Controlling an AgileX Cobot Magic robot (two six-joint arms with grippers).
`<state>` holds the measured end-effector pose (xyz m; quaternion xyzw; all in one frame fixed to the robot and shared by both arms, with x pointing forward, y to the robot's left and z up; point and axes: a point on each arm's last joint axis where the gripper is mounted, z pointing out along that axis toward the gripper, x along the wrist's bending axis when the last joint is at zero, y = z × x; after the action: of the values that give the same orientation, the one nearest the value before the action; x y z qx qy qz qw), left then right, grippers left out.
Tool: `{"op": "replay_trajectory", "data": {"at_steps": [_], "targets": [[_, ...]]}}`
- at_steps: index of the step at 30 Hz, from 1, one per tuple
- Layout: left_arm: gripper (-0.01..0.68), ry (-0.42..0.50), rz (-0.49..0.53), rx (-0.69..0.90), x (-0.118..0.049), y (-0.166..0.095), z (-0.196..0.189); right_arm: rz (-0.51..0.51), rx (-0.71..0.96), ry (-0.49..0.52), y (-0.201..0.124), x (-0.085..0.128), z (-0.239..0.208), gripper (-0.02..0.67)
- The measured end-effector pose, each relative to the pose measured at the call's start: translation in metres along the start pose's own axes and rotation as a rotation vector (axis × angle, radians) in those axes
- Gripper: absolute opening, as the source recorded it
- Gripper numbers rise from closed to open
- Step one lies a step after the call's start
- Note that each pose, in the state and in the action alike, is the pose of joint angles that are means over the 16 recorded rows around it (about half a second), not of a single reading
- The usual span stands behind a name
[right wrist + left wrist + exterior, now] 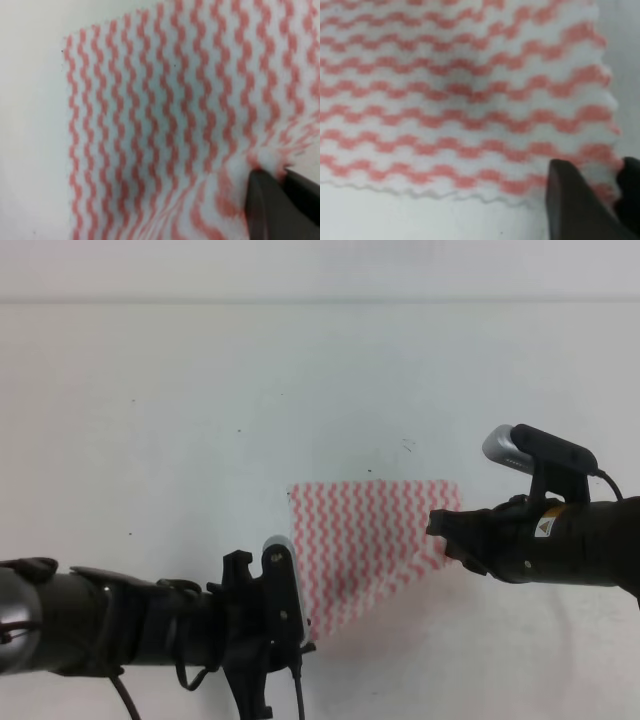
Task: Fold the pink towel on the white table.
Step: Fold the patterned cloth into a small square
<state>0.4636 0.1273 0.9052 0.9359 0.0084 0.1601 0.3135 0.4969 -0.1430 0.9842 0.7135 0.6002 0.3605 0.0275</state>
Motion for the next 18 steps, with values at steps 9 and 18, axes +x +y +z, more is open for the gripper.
{"op": "replay_trajectory", "data": {"at_steps": [9,18], "targets": [[0.018,0.001,-0.042,-0.022,0.001,0.004,-0.002,-0.001,0.006,-0.003,-0.001,0.000,0.001,-0.016],[-0.003,0.035,-0.128,-0.042,0.007,0.011,-0.009,-0.003,0.007,-0.004,-0.001,0.000,0.000,-0.016]]}}
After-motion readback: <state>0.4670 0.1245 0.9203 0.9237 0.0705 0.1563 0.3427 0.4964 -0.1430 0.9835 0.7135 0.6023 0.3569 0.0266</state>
